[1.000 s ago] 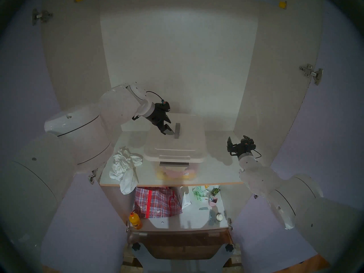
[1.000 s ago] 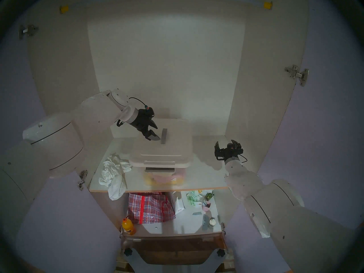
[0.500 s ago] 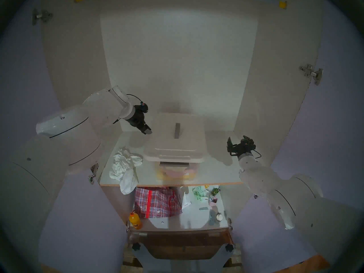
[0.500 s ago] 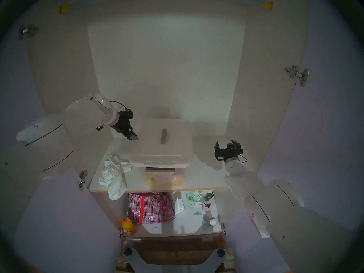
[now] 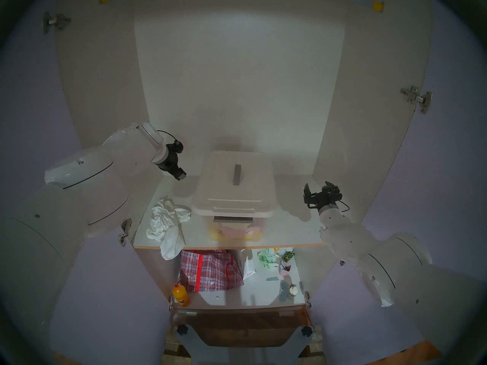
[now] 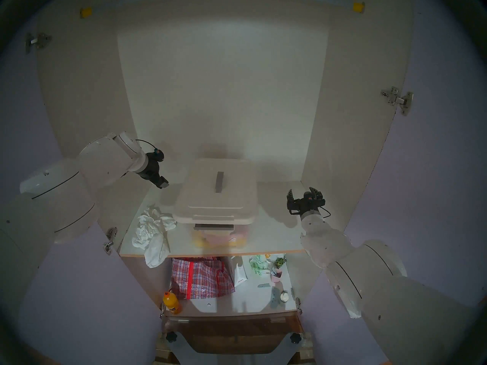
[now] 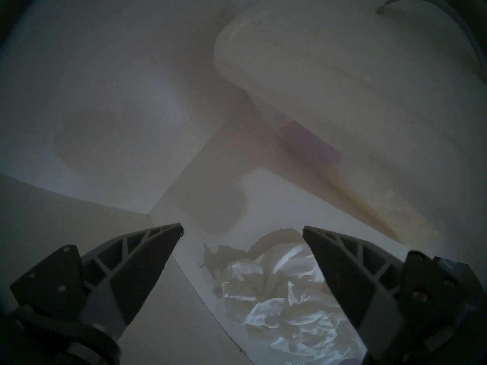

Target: Take clothing out of the storage bin and put the lid back on the bin

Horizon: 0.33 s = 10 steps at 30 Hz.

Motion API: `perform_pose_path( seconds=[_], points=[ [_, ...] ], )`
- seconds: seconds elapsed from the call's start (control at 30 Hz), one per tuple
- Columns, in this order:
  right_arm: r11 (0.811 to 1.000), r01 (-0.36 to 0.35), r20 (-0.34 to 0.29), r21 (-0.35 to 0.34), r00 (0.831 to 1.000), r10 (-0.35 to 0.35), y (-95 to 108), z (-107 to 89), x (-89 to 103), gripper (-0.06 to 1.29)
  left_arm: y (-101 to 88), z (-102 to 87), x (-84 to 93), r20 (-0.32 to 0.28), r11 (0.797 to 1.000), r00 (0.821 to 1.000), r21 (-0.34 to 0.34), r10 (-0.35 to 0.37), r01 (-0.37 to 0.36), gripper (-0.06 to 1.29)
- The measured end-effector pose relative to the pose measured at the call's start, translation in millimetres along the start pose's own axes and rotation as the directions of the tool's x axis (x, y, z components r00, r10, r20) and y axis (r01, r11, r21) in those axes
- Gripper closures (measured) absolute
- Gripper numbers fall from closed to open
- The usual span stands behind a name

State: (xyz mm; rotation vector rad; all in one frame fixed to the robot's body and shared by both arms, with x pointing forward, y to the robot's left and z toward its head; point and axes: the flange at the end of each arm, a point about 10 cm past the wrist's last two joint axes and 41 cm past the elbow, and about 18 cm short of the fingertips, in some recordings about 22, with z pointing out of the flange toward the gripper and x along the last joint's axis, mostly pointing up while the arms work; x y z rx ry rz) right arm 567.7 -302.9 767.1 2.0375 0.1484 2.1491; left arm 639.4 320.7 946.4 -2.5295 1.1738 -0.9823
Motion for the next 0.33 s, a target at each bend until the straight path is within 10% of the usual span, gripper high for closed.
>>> perform_pose_path(
  seconds=[0.33],
  points=[
    [1.0, 0.0, 0.0, 0.0, 1.0, 0.0, 0.0, 0.0, 0.0, -0.01, 0.8, 5.7, -3.2, 0.005, 0.999, 1.0, 0.049, 0.014, -0.014, 0.01]
  ],
)
